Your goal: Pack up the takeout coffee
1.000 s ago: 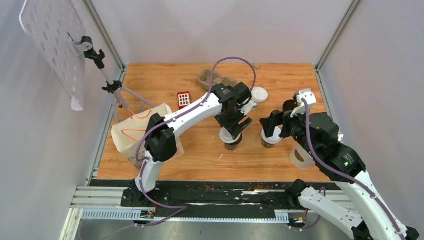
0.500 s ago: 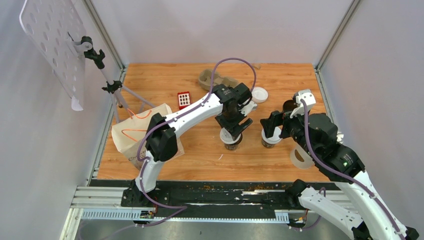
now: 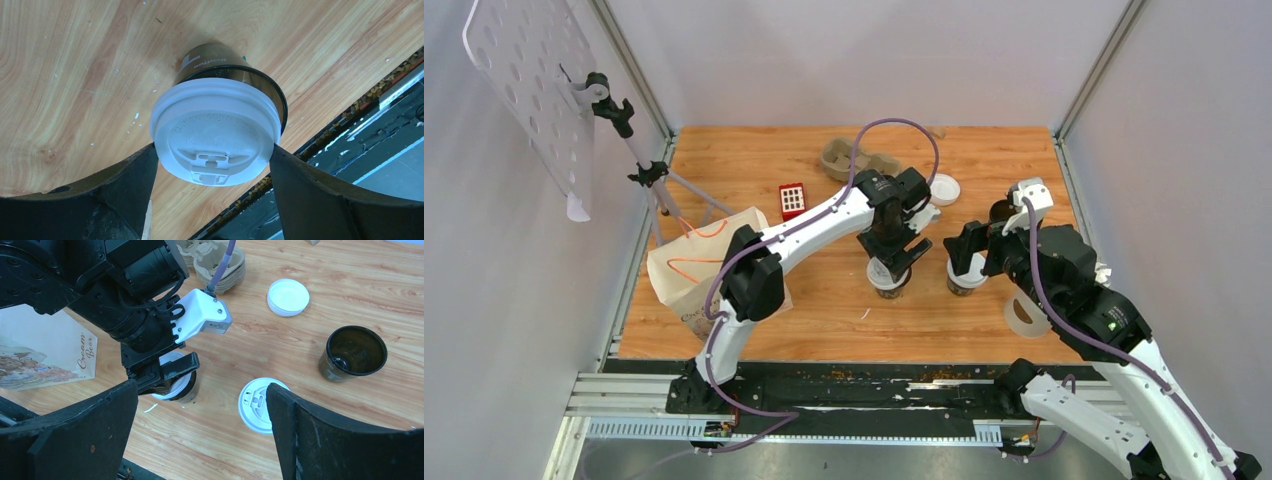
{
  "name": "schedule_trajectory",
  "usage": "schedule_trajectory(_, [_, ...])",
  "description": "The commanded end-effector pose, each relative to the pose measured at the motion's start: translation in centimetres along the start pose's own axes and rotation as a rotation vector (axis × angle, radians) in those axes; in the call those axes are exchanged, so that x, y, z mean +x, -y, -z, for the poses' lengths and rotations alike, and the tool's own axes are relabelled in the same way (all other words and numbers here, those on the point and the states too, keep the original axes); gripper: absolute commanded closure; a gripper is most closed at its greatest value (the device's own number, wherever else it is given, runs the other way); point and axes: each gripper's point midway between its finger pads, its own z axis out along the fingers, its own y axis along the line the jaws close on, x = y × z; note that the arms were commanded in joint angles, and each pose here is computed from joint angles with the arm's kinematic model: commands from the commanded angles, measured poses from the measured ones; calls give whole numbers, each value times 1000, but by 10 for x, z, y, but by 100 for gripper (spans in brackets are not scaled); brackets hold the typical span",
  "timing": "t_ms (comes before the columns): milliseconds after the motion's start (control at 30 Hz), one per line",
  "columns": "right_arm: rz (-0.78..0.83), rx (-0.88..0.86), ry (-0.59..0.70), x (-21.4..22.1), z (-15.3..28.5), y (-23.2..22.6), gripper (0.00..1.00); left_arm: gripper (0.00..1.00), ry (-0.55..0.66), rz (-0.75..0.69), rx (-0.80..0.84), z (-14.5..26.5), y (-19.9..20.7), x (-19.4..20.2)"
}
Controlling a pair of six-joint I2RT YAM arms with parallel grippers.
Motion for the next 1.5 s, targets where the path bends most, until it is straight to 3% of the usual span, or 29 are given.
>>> schedule_trajectory(0, [5, 6, 7, 1, -5, 0, 0, 13, 45, -12, 17, 7, 9, -14])
schedule_trajectory(800, [7, -1, 9, 2, -5, 0, 0, 10, 45, -12, 8, 6, 12, -20])
schedule_trajectory(1000, [8, -4, -3, 6, -7, -1, 0, 0, 58, -15, 3, 11, 12, -23])
schedule_trajectory(1233, [-20, -33, -18, 13, -10, -7, 0, 0, 176, -20, -16, 30, 11, -41])
schedule_trajectory(1467, [-105, -76, -64, 29, -15, -19, 0, 0, 324, 27, -156, 71, -15, -58])
